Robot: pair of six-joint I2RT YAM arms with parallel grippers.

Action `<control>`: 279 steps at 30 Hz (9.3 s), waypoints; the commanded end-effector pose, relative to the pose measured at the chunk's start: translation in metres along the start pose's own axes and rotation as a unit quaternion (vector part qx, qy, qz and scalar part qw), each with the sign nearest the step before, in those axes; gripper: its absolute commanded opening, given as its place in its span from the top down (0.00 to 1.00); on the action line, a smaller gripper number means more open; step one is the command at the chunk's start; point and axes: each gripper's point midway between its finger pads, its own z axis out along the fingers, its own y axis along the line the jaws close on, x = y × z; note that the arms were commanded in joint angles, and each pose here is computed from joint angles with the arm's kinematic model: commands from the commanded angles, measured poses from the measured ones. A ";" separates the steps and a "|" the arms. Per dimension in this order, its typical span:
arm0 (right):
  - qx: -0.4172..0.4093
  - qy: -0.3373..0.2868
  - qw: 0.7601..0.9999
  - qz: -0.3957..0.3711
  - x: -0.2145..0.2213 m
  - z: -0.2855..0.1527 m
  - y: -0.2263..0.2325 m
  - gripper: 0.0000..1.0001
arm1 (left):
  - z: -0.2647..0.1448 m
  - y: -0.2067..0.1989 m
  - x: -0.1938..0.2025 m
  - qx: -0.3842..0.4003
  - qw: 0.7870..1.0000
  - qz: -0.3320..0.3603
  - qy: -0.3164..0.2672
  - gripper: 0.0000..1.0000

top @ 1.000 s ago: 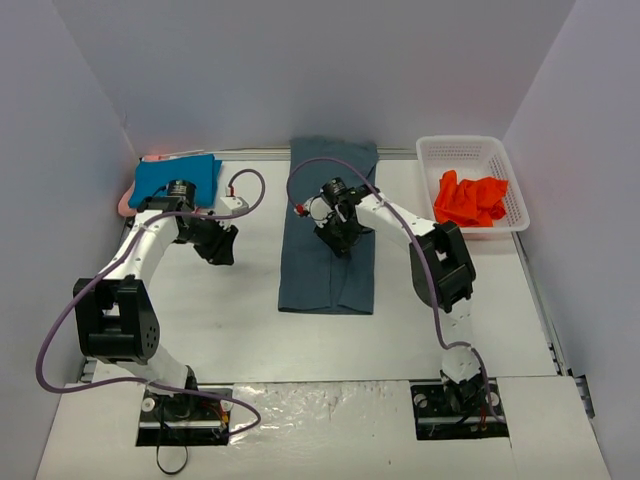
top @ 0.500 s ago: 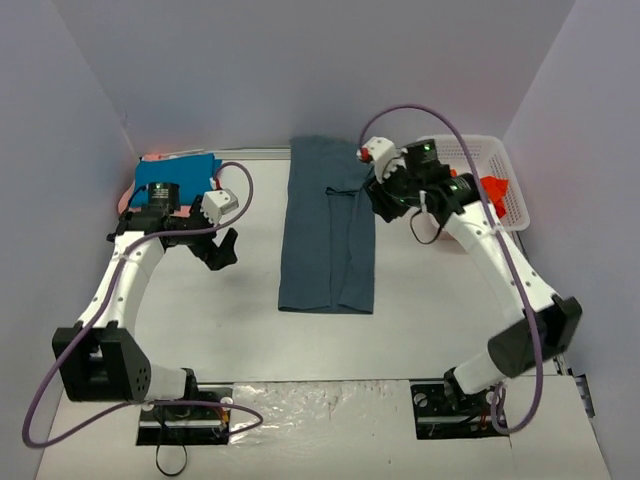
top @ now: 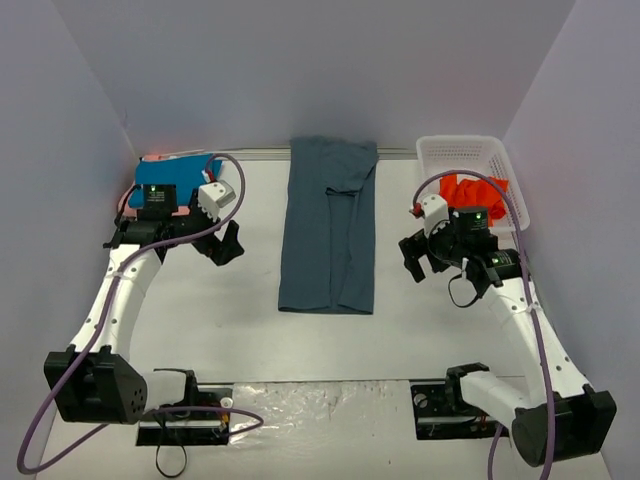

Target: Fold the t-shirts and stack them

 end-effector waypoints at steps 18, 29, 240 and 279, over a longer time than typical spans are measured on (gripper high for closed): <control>0.040 -0.019 0.997 0.070 0.004 0.021 -0.030 0.09 | 0.090 -0.078 0.047 0.068 0.963 0.223 0.138 0.06; 0.052 -0.007 0.995 0.085 0.012 0.024 -0.043 0.09 | 0.116 -0.109 0.083 0.042 0.918 0.348 0.184 0.11; -0.265 0.221 0.887 -0.307 0.074 0.049 0.153 0.64 | 0.083 -0.144 0.094 0.423 0.860 0.037 0.283 0.98; -0.315 0.331 0.832 -0.314 0.156 0.071 0.172 0.54 | 0.099 -0.136 0.108 0.416 0.858 0.009 0.301 0.98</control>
